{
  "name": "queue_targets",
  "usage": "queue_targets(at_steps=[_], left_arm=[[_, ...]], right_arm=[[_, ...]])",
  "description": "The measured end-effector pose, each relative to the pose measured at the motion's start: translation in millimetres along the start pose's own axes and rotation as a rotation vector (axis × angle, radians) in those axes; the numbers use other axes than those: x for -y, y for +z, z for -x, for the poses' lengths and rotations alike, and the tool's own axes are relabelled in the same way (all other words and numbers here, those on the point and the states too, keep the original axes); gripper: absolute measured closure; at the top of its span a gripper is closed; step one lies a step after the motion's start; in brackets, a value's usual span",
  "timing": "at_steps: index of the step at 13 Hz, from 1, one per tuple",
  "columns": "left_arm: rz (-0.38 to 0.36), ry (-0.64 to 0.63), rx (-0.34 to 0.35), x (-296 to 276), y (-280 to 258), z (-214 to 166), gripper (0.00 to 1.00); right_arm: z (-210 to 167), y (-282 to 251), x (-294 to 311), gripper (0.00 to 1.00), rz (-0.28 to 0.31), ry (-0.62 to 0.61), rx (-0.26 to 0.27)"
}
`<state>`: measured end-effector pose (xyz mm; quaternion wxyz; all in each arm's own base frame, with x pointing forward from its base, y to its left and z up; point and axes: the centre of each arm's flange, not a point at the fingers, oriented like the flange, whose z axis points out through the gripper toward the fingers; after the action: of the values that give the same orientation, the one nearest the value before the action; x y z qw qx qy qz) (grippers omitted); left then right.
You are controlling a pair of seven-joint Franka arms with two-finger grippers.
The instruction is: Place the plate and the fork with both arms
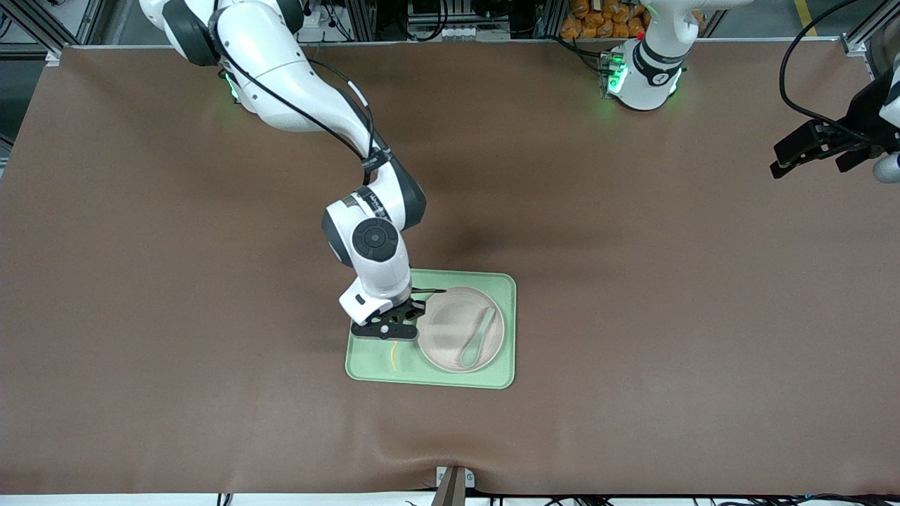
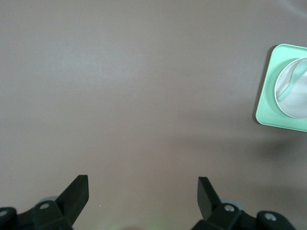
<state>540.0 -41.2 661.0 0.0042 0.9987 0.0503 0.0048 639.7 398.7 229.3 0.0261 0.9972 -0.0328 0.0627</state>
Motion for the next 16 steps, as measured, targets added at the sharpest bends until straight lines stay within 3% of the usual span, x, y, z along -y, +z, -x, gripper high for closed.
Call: queue_targets(at_steps=[3, 4, 9, 12, 16], left_arm=[[-0.001, 0.000, 0.004, 0.0, 2.0, -0.1, 0.00], [-0.001, 0.000, 0.006, -0.2, 2.8, -0.1, 0.00], [-0.002, 0.007, 0.009, -3.7, 5.1, 0.1, 0.00], [-0.001, 0.009, 0.007, -5.2, 4.8, 0.1, 0.00], [-0.001, 0.009, 0.004, -5.2, 4.4, -0.1, 0.00]], right_arm=[[9.8, 21.3, -10.8, 0.90, 0.032, 0.004, 0.043], [12.5, 25.6, -12.3, 0.83, 0.037, 0.004, 0.051], [3.7, 5.2, -21.4, 0.29, 0.041, 0.017, 0.054], [-35.2, -51.5, -84.7, 0.00, 0.052, -0.022, 0.089], [-75.1, -132.9, -208.6, 0.00, 0.021, -0.090, 0.091]])
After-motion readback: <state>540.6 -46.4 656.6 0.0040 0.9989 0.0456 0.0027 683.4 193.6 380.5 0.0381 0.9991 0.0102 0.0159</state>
